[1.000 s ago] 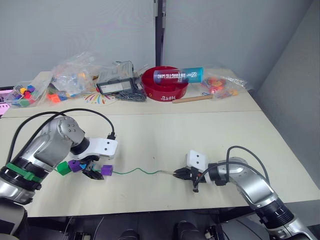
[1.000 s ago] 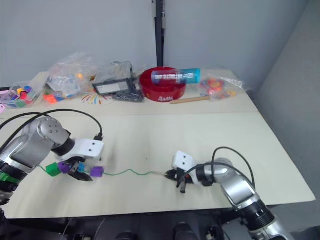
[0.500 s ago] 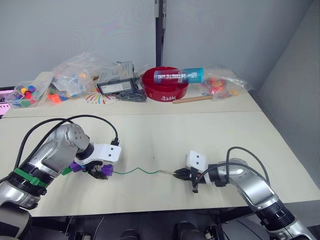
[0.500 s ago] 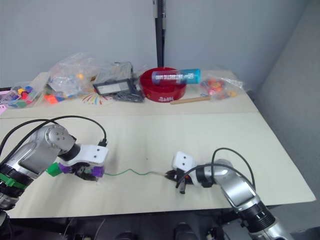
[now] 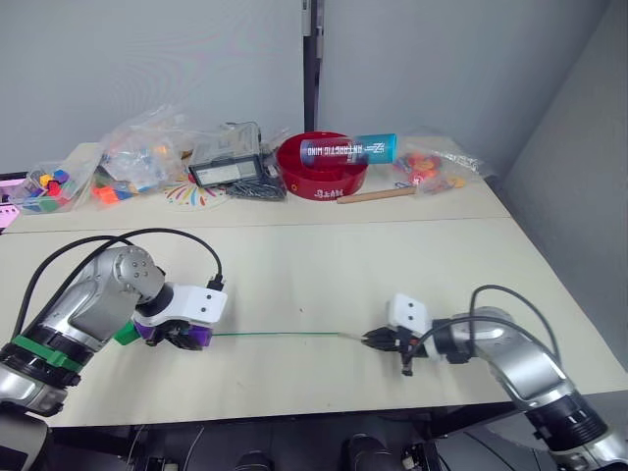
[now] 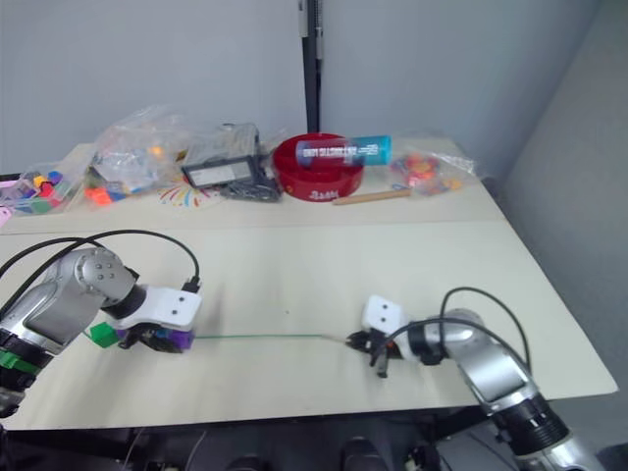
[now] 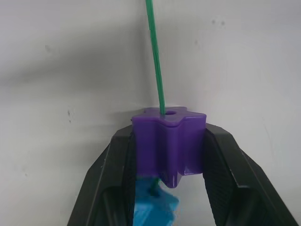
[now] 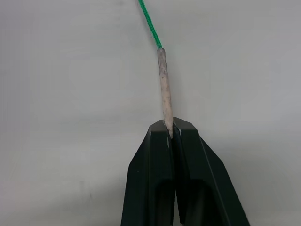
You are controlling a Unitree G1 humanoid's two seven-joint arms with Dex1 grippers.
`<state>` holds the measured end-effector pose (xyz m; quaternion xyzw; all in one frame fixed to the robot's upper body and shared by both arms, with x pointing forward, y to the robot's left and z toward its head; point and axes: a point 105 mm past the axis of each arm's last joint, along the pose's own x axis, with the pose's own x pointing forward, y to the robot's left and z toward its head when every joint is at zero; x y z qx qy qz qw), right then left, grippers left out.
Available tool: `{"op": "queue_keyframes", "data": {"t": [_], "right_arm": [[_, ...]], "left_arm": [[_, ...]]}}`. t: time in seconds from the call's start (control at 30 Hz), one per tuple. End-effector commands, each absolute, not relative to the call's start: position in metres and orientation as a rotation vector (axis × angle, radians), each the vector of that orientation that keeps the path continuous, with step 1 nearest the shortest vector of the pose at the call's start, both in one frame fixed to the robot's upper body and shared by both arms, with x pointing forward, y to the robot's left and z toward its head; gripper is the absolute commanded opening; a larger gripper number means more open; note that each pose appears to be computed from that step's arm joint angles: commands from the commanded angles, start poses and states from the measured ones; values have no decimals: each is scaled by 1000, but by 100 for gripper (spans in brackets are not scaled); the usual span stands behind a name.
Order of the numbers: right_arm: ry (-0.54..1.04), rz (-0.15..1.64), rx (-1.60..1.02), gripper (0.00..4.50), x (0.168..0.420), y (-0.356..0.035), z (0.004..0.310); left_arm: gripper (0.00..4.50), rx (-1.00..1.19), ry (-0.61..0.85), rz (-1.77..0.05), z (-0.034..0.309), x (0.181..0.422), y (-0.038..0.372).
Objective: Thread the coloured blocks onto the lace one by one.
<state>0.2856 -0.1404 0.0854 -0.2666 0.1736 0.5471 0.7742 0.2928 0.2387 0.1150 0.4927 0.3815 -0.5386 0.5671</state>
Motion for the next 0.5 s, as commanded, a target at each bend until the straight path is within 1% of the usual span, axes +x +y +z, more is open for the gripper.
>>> {"op": "queue_keyframes", "data": {"t": [0.03, 0.3, 0.5], "right_arm": [[429, 1124, -601, 0, 287, -166, 79], [455, 1082, -627, 0, 282, -194, 76], [479, 1058, -650, 0, 286, -209, 74]], "left_arm": [[139, 1128, 1040, -1218, 100, 284, 268], [139, 1116, 1089, -1144, 101, 279, 294], [139, 1106, 1101, -1129, 100, 275, 301]]}}
